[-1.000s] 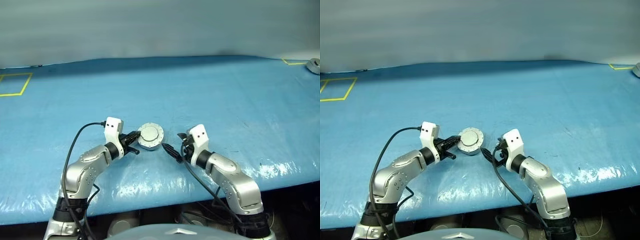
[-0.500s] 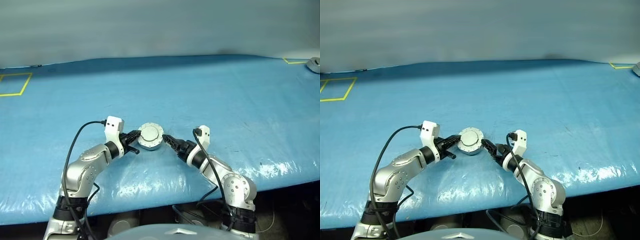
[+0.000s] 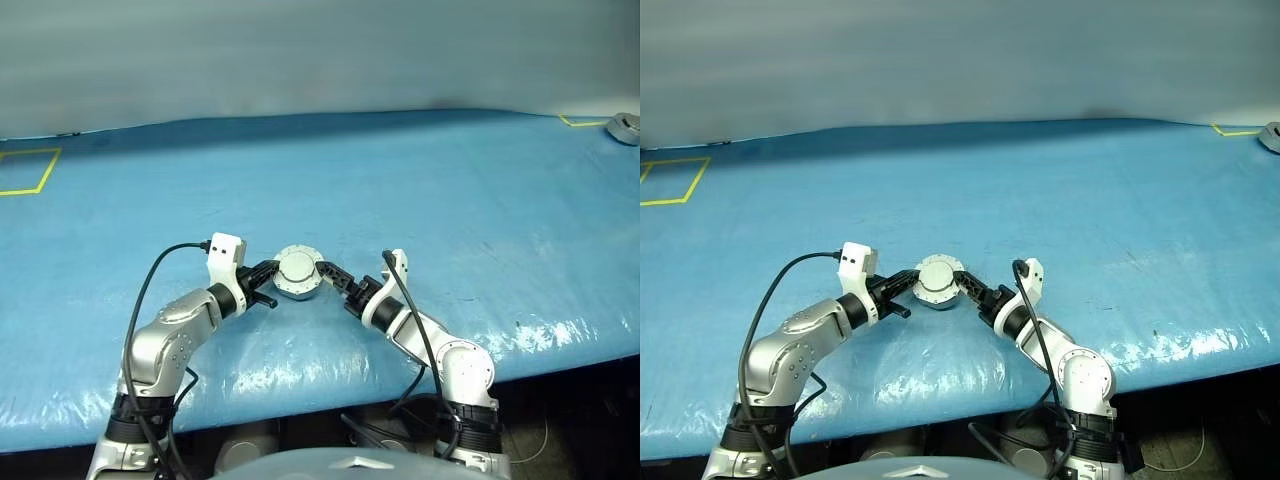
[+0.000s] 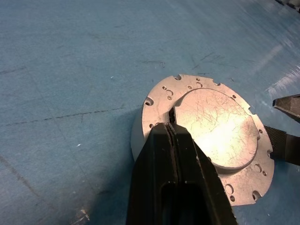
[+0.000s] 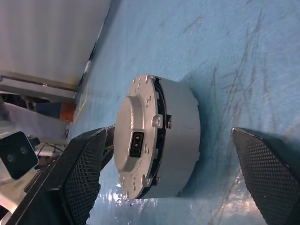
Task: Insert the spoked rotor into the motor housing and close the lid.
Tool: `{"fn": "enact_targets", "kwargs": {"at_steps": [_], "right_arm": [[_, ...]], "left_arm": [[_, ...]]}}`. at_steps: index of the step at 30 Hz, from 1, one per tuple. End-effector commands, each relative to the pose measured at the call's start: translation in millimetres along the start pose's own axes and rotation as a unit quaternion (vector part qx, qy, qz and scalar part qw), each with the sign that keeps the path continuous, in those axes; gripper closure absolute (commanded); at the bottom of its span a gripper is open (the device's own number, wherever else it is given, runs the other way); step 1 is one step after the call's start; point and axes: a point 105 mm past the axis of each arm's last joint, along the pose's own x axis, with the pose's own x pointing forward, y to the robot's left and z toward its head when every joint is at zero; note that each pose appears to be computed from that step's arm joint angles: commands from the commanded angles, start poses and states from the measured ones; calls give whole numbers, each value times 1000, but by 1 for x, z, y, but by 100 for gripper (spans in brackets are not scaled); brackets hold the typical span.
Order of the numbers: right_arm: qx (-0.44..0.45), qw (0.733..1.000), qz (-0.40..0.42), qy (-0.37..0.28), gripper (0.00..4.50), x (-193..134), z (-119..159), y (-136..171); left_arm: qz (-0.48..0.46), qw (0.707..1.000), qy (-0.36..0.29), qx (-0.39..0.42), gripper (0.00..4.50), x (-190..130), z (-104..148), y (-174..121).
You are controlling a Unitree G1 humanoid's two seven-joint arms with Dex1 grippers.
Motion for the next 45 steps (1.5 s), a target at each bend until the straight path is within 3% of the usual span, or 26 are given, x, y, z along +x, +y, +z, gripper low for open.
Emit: {"fn": "enact_targets", "kwargs": {"at_steps": [1, 2, 5, 13, 24, 27, 33, 39, 45], "right_arm": [[71, 995, 68, 0, 2, 19, -15, 34], [77, 995, 66, -2, 2, 20, -14, 33], [103, 993, 58, -2, 64, 22, -15, 28], [129, 990, 60, 13, 317, 19, -17, 26], [125, 991, 40, 33, 328, 12, -27, 18], [131, 990, 43, 28, 328, 10, -26, 18], [167, 984, 63, -11, 328, 5, -13, 24], [206, 973, 92, -55, 328, 0, 6, 35], [207, 967, 122, -79, 328, -2, 23, 51]], "left_arm": [[-3, 1000, 13, -2, 450, 1, -7, -2], [-3, 1000, 13, -2, 450, 1, -7, -2], [-3, 1000, 14, -1, 450, 1, -8, -1], [-1, 1000, 17, -2, 450, 1, -10, 0], [-16, 1000, -3, -16, 450, 1, -3, -2], [-7, 999, -20, -37, 393, -1, 1, 2], [28, 994, -57, -93, 195, -9, 10, 16], [38, 972, -106, -208, 2, -24, 12, 20], [3, 925, -138, -353, 0, -36, 5, 5]]}}
